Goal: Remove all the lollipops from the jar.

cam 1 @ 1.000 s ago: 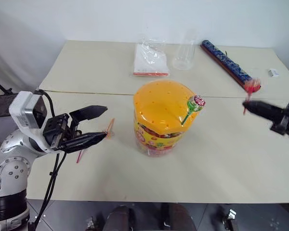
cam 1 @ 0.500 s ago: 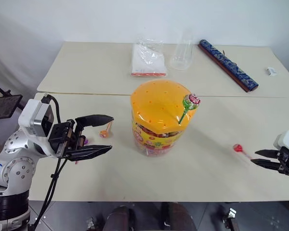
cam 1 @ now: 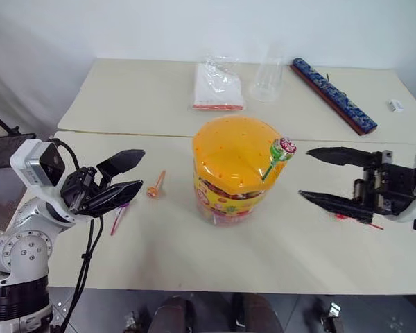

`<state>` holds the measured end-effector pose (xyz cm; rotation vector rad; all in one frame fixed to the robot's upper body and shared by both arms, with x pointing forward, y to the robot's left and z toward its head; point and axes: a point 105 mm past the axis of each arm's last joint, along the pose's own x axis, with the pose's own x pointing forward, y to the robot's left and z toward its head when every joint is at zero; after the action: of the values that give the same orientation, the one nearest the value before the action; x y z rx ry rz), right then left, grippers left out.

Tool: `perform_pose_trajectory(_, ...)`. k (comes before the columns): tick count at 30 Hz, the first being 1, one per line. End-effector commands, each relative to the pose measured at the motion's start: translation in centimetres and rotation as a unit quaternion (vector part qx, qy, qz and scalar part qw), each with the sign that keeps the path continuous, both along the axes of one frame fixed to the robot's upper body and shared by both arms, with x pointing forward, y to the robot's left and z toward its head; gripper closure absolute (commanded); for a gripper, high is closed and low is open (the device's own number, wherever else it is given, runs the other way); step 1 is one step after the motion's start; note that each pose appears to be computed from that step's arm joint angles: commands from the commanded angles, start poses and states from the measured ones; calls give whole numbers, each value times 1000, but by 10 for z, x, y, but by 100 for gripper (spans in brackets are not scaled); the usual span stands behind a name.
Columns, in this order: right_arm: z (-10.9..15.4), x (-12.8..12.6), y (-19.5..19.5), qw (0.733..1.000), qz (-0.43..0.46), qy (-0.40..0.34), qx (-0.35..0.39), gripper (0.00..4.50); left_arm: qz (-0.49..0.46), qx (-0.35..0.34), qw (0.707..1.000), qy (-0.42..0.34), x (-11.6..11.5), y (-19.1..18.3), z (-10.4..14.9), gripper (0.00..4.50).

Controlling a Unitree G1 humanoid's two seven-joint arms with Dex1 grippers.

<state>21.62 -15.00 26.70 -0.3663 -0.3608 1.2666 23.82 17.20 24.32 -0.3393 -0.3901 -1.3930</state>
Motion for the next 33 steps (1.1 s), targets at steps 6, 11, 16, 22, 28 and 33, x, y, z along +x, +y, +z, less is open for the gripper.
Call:
perform_pose_trajectory(6, 10, 4, 36, 998, 54, -36, 4, 116, -22, -16, 999, -22, -4, -11, 6, 80)
perform_pose_trajectory(11, 10, 7, 45, 997, 71, -23, 21, 133, -21, -11, 999, -25, -6, -15, 3, 80)
perform_pose_trajectory(16, 9, 12, 48, 997, 73, -10, 33, 279, -17, -9, 999, -30, -7, -17, 7, 80)
perform_pose_trajectory(22, 15, 14, 42, 994, 79, 1, 75, 446, -23, -13, 999, -29, -10, -24, 6, 80)
perform_pose_trajectory(28, 59, 0, 17, 972, 105, 93, 189, 446, -50, -12, 997, -54, -17, -28, 24, 80)
perform_pose_trajectory(33, 52, 15, -37, 989, -47, 103, 98, 446, -56, 54, 994, -76, -20, -31, 19, 80)
